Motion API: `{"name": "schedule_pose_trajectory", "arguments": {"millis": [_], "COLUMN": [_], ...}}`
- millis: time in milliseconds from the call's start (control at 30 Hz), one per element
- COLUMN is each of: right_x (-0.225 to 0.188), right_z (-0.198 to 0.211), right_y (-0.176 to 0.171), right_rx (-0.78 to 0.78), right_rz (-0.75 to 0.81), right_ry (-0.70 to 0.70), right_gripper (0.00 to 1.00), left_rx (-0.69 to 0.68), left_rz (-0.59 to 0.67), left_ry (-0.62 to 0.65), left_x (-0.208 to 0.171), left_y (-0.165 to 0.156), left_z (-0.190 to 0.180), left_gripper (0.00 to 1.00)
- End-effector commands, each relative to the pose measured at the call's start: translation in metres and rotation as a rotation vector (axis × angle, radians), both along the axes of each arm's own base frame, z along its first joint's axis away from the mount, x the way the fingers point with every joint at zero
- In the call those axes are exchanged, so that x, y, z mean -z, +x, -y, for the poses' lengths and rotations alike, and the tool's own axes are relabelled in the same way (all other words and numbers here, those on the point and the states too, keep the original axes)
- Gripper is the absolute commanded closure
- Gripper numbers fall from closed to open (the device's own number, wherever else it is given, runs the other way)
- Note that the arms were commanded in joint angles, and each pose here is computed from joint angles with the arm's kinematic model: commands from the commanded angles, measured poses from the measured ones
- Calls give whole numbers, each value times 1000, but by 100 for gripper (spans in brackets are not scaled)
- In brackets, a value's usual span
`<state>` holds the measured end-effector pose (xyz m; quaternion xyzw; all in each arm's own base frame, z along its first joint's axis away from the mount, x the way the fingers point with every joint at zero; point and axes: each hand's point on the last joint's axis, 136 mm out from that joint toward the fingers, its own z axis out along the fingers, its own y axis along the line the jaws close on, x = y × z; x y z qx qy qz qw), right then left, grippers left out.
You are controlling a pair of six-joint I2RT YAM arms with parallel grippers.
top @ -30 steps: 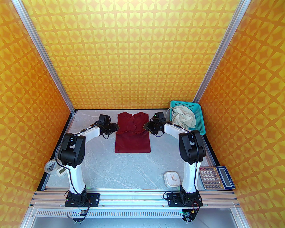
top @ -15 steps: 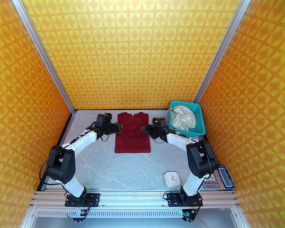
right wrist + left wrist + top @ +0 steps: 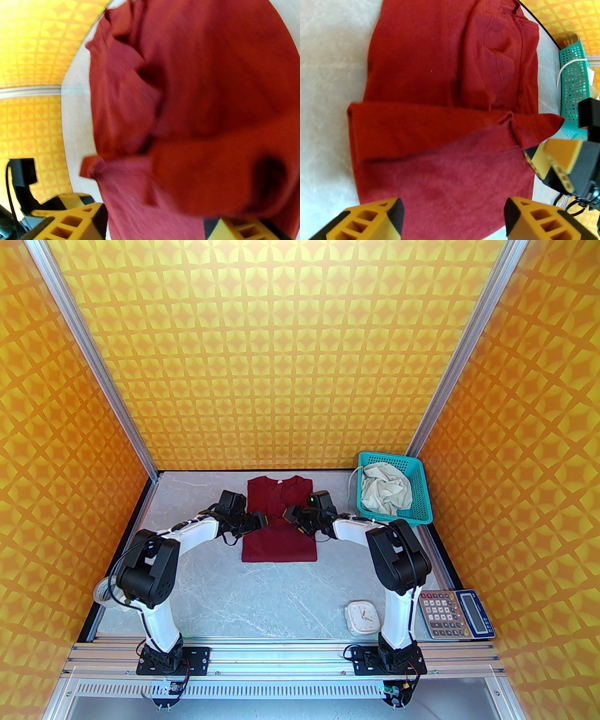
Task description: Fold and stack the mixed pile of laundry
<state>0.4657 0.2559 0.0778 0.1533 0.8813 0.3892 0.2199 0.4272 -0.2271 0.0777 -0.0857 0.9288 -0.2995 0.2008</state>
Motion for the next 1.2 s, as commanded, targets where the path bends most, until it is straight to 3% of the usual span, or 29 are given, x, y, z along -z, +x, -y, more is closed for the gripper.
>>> {"name": "schedule_pose_trajectory", "arguments": {"millis": [0,233,367,533,633,767,1000,1167], "right_x": [-5,-6,-7,-15,-26,-34,-29,-7], "right_z": [5,28,37,43,48,59,104,97], "right_y": [29,69,84,87,80,45,-66,-126], "right_rx": [62,180,210,200,185,114,-2,-96], "right_rz": [25,35,37,50,71,69,-11,-131], "right_ry": [21,129,146,141,127,3,-282,-196], "right_gripper": [30,34,35,35,36,37,40,49], "left_rx": [-9,-28,-54,-67,-87,-61,-23,5], "left_rz": [33,97,187,221,230,231,127,77], "left_ry": [2,10,1,39,52,71,107,61], "left_x": [-5,-13,-38,-53,-58,-67,-45,-34], "left_y": [21,52,72,81,77,47,-57,-96], "left_z": [8,7,-1,-17,-30,-36,-59,-60], "left_gripper": [26,26,26,25,31,35,37,44]}}
